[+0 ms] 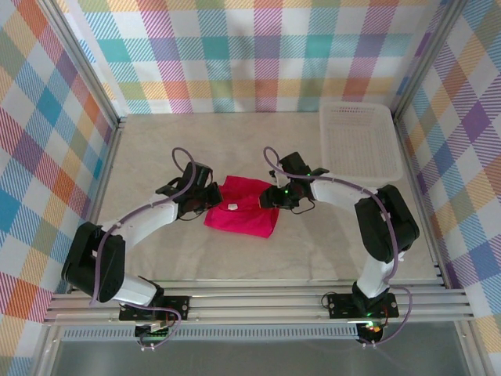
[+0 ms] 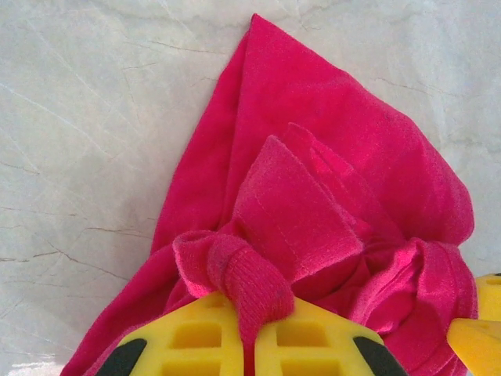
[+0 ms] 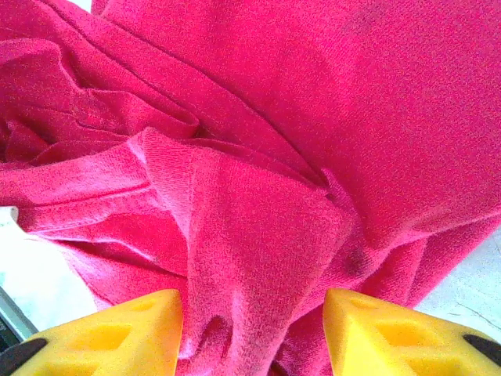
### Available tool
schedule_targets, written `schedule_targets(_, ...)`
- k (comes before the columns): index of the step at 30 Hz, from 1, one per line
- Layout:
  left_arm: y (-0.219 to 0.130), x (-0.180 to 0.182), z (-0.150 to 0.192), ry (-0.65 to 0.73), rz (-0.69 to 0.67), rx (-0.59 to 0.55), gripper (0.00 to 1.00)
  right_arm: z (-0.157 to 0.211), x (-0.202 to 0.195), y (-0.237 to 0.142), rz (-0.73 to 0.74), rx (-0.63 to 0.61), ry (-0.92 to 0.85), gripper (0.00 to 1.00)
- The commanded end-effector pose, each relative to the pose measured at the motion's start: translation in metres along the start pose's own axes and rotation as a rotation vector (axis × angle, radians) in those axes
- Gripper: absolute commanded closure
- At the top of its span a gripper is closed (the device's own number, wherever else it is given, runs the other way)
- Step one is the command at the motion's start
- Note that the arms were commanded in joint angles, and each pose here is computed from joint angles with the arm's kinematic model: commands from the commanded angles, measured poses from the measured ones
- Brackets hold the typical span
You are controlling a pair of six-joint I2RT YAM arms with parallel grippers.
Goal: Fold the inside-out t-shirt
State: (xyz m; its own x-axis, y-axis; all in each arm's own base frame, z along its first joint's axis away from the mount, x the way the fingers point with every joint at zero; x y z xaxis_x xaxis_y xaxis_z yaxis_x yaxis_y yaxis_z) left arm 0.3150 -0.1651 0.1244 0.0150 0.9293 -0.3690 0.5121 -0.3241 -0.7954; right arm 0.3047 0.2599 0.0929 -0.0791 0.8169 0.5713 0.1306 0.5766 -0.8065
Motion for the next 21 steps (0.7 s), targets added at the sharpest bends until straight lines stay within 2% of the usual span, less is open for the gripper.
schedule_targets(1,-0.001,-0.009,-0.014,0.029,0.013,-0.037,1.0,-0.005,0.008,0.004,-0.015,0.009,0.0,0.55)
schedule_targets(6,-0.008,-0.019,-0.025,0.073,0.016,-0.027,1.0,-0.016,0.019,-0.012,-0.01,-0.033,-0.024,1.0)
schedule_targets(10,-0.021,-0.041,-0.05,0.142,0.043,-0.068,1.0,-0.021,0.015,-0.035,0.052,-0.111,-0.049,1.0)
schedule_targets(14,-0.01,-0.069,-0.076,0.192,0.098,-0.091,1.0,-0.032,-0.019,-0.033,0.12,-0.169,0.039,1.0)
schedule_targets(16,0.01,-0.08,-0.086,0.21,0.125,-0.082,1.0,-0.038,-0.043,-0.026,0.16,-0.201,0.108,1.0)
schedule_targets(21,0.098,-0.091,-0.1,0.26,0.122,0.034,0.97,-0.04,-0.1,-0.002,0.291,-0.193,0.275,1.0)
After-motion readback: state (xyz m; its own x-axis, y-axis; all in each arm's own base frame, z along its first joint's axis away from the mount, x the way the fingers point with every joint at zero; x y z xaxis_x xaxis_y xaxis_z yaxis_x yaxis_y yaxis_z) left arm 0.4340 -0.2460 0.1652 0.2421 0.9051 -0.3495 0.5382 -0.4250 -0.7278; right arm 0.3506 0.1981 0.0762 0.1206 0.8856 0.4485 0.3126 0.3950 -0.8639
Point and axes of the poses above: each hand's point on the last joint's axis, 136 mm out from that joint toward the fingers, its own y axis out along the fingers, its own x axis along the line the jaws close on, z = x × y, the point moved 3 cm from there along -y, back along the fingers, and after that the axes turned 12 degrees about y, right-handed, at the moved point
